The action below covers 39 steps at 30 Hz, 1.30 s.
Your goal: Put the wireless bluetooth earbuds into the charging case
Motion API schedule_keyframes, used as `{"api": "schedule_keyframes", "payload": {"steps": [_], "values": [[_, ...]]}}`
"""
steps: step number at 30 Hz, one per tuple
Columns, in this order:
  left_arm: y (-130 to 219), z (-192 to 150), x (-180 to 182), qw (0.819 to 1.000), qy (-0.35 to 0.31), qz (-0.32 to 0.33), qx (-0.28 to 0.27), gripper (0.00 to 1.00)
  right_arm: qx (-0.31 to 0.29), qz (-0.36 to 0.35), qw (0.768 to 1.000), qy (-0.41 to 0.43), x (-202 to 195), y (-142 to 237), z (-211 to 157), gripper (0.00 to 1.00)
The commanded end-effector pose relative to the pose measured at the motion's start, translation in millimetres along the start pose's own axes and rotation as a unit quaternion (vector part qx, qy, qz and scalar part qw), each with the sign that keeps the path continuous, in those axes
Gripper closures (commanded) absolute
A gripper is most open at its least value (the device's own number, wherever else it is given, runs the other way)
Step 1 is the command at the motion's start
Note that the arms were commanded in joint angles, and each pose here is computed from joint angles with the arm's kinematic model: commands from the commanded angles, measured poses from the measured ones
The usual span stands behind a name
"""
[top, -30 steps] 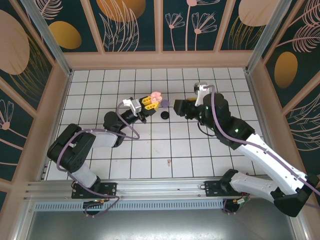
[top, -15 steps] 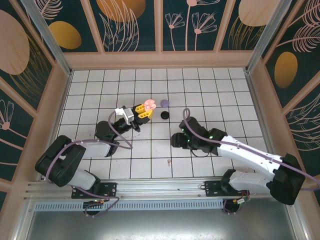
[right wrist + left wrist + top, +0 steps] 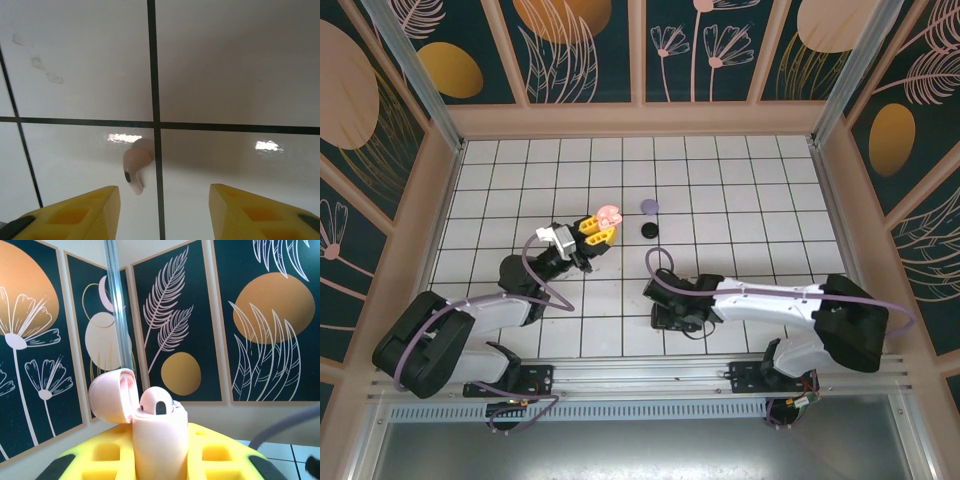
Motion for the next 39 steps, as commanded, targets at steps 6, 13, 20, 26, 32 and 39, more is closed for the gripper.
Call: {"api": "schedule_keyframes", "payload": {"steps": [6, 13, 20, 26, 32, 39], "values": [[2.9, 13.4, -3.3, 1.000, -0.021, 0.001, -0.020, 1.00, -0.013, -0.026, 1.000, -0.009, 17.2, -3.7, 6.1, 0.54], [4.3, 15.6, -4.6, 0.999, -0.024, 0.000, -0.024, 1.00, -0.006, -0.036, 0.999, -0.003, 23.4, -11.5, 7.3, 0.60], [5.7, 16.0, -5.5, 0.999, -0.026, 0.000, -0.024, 1.00, -0.001, -0.052, 0.999, 0.001, 24.0, -18.1, 6.7, 0.63], [5.5, 16.6, -5.2, 0.999, -0.027, 0.001, -0.025, 1.00, 0.001, -0.059, 0.998, 0.002, 23.9, -22.7, 6.2, 0.63], [5.0, 16.1, -5.4, 0.999, -0.027, -0.001, -0.025, 1.00, 0.002, -0.064, 0.998, 0.006, 27.4, -27.7, 7.4, 0.65], [6.0, 15.6, -5.9, 0.999, -0.027, -0.001, -0.024, 1.00, 0.005, -0.070, 0.997, 0.012, 28.7, -31.6, 7.3, 0.67]]}}
Point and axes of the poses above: each hand's point on the last joint's axis, 136 mm out from that joint toward the fingers, its own y axis back along the fingers, its own x axis along the line the jaws close on, z = x × y, the point moved 8 cm from there along y, back along the fingers, and after that the axes turned 4 degrees about -y, right-handed, at the moved point
